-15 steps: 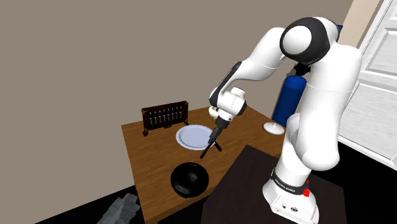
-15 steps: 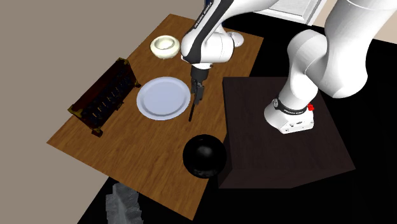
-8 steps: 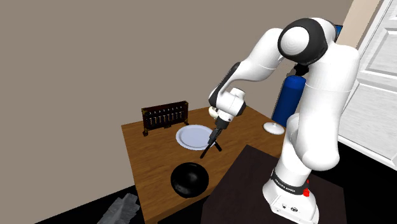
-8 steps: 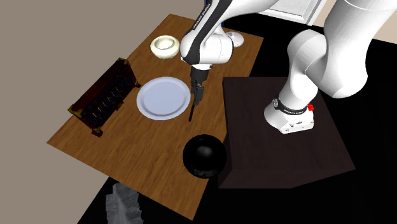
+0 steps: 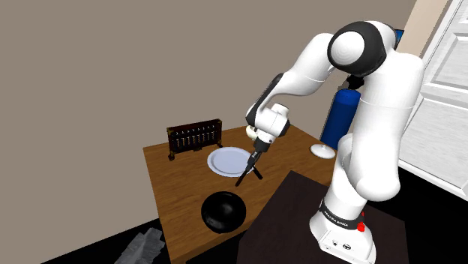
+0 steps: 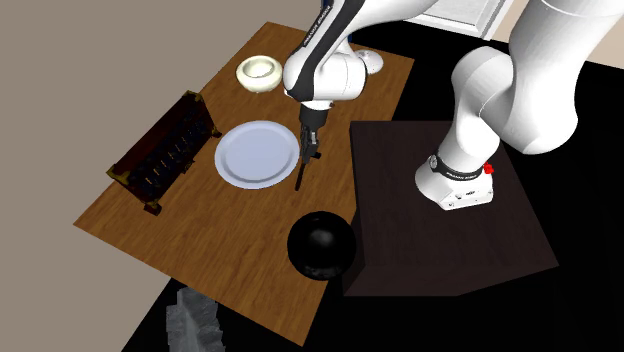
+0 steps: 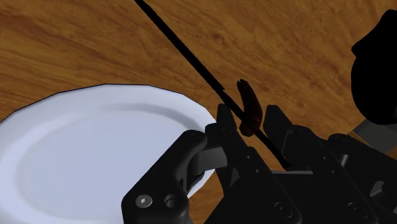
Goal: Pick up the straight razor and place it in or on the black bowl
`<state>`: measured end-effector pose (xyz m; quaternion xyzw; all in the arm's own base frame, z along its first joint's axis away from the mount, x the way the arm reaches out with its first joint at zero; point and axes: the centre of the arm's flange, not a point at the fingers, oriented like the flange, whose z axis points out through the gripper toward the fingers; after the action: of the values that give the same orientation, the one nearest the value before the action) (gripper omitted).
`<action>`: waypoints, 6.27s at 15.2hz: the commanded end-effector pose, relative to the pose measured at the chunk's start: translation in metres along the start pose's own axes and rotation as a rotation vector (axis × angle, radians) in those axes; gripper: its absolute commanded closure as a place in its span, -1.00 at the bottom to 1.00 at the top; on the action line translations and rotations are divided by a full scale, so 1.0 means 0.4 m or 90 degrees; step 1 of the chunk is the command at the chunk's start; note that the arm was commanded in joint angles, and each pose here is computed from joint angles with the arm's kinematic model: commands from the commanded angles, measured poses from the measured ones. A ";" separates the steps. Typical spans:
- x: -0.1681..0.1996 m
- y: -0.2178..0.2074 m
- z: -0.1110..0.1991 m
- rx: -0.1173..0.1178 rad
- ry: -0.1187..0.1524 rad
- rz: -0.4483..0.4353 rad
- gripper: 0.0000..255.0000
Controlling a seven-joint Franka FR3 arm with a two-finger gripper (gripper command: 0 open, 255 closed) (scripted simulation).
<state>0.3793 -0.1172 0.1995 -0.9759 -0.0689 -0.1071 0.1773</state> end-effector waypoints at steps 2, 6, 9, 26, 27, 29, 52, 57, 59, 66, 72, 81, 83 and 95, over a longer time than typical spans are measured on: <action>0.000 0.000 0.000 0.000 0.000 0.000 1.00; 0.012 -0.017 -0.048 0.000 0.000 0.000 1.00; 0.021 -0.030 -0.084 0.000 0.000 0.000 1.00; 0.074 -0.105 -0.289 0.000 0.000 0.000 1.00; 0.077 -0.109 -0.301 0.000 0.000 0.000 1.00; 0.083 -0.118 -0.326 0.000 0.000 0.000 1.00; 0.105 -0.692 -0.285 0.000 0.000 0.000 1.00; 0.104 -0.818 -0.247 0.000 0.000 0.000 1.00; 0.097 -0.810 -0.223 0.000 0.000 0.000 1.00; 0.076 -0.779 -0.139 0.000 0.000 0.000 1.00; 0.057 -0.753 -0.066 0.000 0.000 0.000 1.00; 0.041 -0.730 -0.003 0.000 0.000 0.000 1.00; 0.041 -0.730 -0.003 0.000 0.000 0.000 1.00; 0.041 -0.730 -0.128 0.000 0.000 0.000 -1.00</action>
<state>0.3381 0.1420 0.3360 -0.9755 -0.0685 -0.1077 0.1790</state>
